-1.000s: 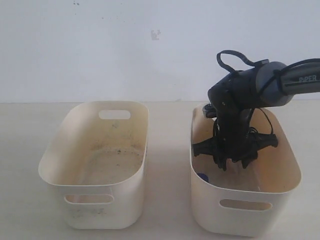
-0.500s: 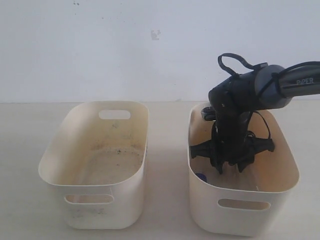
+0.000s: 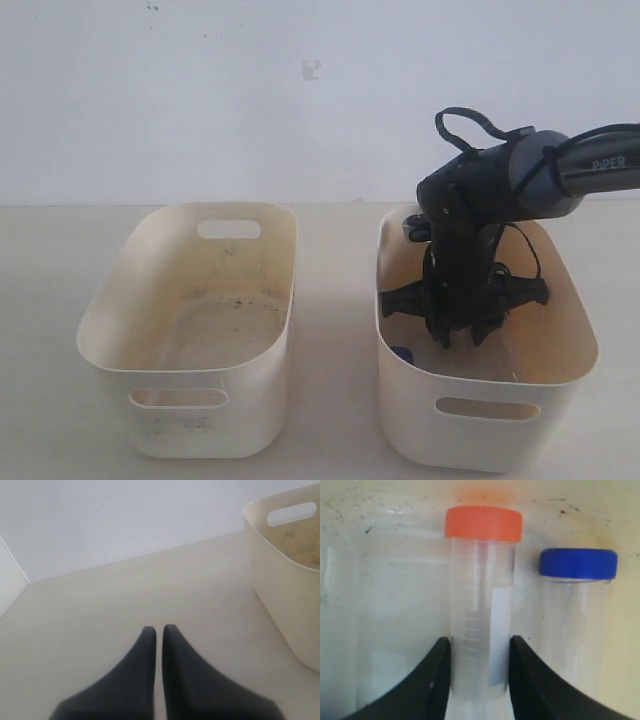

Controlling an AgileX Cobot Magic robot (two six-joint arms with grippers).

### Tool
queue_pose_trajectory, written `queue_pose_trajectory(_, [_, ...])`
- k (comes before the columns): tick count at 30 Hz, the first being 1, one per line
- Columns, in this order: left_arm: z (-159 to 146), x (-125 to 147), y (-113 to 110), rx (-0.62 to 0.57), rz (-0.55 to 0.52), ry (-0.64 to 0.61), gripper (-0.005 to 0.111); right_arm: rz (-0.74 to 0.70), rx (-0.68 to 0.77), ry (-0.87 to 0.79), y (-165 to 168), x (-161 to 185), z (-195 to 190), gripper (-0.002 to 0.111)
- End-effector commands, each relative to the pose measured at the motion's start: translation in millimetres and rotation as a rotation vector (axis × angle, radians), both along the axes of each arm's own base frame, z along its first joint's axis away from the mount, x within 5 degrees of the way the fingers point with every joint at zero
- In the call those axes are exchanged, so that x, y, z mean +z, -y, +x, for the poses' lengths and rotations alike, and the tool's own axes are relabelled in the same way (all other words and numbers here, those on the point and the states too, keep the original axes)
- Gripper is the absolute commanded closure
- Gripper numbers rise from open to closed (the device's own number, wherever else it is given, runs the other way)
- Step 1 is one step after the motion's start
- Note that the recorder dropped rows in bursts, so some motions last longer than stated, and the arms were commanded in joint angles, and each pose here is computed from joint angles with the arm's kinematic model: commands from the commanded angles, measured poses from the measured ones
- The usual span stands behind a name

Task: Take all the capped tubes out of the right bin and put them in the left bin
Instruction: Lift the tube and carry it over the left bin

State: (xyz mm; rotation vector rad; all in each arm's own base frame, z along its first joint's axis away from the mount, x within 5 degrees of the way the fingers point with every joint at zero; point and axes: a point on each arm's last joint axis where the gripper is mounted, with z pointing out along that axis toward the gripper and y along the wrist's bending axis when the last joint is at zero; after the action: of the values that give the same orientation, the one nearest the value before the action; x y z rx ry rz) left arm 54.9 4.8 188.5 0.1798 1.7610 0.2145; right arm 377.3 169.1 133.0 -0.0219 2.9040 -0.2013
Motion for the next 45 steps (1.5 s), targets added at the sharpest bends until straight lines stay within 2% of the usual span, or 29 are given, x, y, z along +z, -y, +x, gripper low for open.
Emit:
queue_pose_trajectory(1, [0,0,0,-0.003,0.003,0.005,0.103,0.022,-0.018,0.023,0,7,1,0.108])
queue_pose_trajectory(13, [0,0,0,-0.003,0.003,0.005,0.103,0.053,0.0,0.165,2,79,4,0.108])
queue_pose_trajectory(24, [0,0,0,-0.003,0.003,0.005,0.103,0.088,0.051,0.286,10,150,-21,0.108])
queue_pose_trajectory(30, [0,0,0,-0.003,0.003,0.005,0.103,0.212,0.174,0.434,-20,191,-48,0.108])
queue_pose_trajectory(39, [0,0,0,-0.003,0.003,0.005,0.103,0.476,0.362,0.495,-105,195,-90,0.108])
queue_pose_trajectory(45, [0,0,0,-0.003,0.003,0.005,0.103,0.512,0.351,0.399,-139,155,-93,0.108])
